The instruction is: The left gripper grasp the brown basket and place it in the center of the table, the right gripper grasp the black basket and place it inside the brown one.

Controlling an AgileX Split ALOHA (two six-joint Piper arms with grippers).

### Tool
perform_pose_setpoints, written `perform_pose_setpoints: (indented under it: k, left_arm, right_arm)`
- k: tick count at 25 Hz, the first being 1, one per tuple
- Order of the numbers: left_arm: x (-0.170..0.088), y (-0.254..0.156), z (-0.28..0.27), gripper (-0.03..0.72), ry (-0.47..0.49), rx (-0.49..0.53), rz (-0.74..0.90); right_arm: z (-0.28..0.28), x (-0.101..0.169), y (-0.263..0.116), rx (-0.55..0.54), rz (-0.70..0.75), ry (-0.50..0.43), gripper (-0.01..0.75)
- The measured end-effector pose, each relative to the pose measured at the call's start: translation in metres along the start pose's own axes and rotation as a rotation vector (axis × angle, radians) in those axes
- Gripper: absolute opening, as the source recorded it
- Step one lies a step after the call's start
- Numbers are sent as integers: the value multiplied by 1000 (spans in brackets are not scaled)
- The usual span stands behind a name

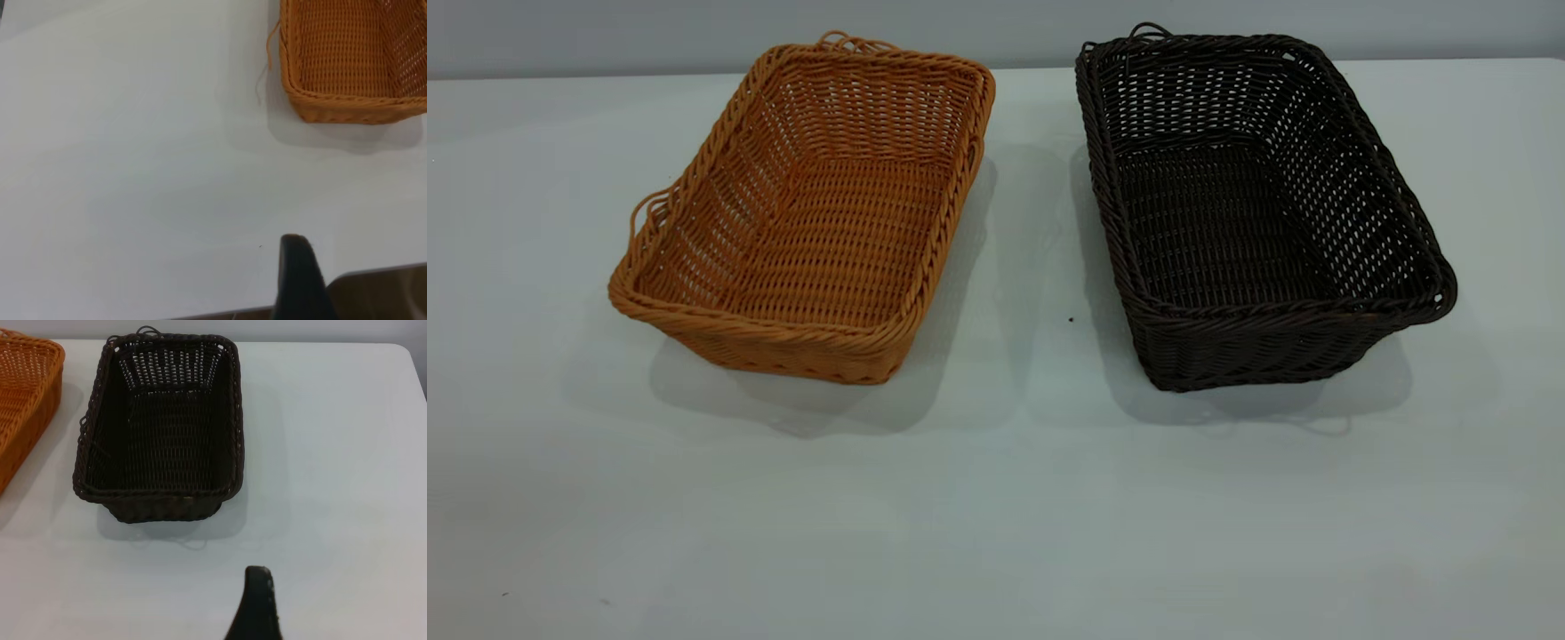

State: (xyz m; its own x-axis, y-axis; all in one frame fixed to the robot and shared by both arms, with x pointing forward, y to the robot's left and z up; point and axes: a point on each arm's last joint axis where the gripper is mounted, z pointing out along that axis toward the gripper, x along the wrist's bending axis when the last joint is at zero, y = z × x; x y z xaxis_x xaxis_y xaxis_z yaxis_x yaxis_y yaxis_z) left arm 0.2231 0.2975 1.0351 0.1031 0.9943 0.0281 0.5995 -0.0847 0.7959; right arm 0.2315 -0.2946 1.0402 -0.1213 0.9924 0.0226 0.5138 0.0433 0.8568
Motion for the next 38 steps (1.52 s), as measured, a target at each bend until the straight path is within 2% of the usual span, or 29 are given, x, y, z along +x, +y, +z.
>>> perform_pose_setpoints:
  k: [6, 11, 14, 21, 23, 25, 27, 30, 32, 36, 38]
  left_arm:
    - [0, 2, 1, 419, -1, 9, -10]
    - [3, 37, 7, 419, -6, 105, -46]
    - [6, 69, 24, 421, -7, 128, -23]
    - [15, 134, 93, 487, -2, 143, 16]
    - [17, 148, 115, 496, -1, 146, 25]
    - [19, 160, 133, 499, 2, 139, 28]
    - [21, 171, 149, 499, 4, 142, 28]
    - [23, 179, 173, 499, 1, 180, 25]
    - [23, 181, 186, 499, -1, 208, 24]
    - [24, 178, 205, 499, -4, 250, 22]
    - [24, 176, 210, 499, -5, 268, 21]
  right_arm:
    - [0, 0, 3, -7, -2, 0, 547]
    - [19, 3, 28, 29, 2, 43, 547]
    - [45, 10, 44, 113, 2, 144, 548]
    - [133, 33, 64, 346, 18, 477, 591]
    - [163, 37, 61, 415, 76, 532, 589]
    - [191, 41, 54, 484, 127, 546, 585]
    - [216, 51, 43, 577, 225, 536, 584]
    - [252, 69, 25, 762, 435, 509, 582]
    - [275, 77, 19, 836, 603, 477, 582]
    - [318, 83, 7, 866, 1013, 377, 582]
    - [333, 82, -3, 873, 1150, 302, 582]
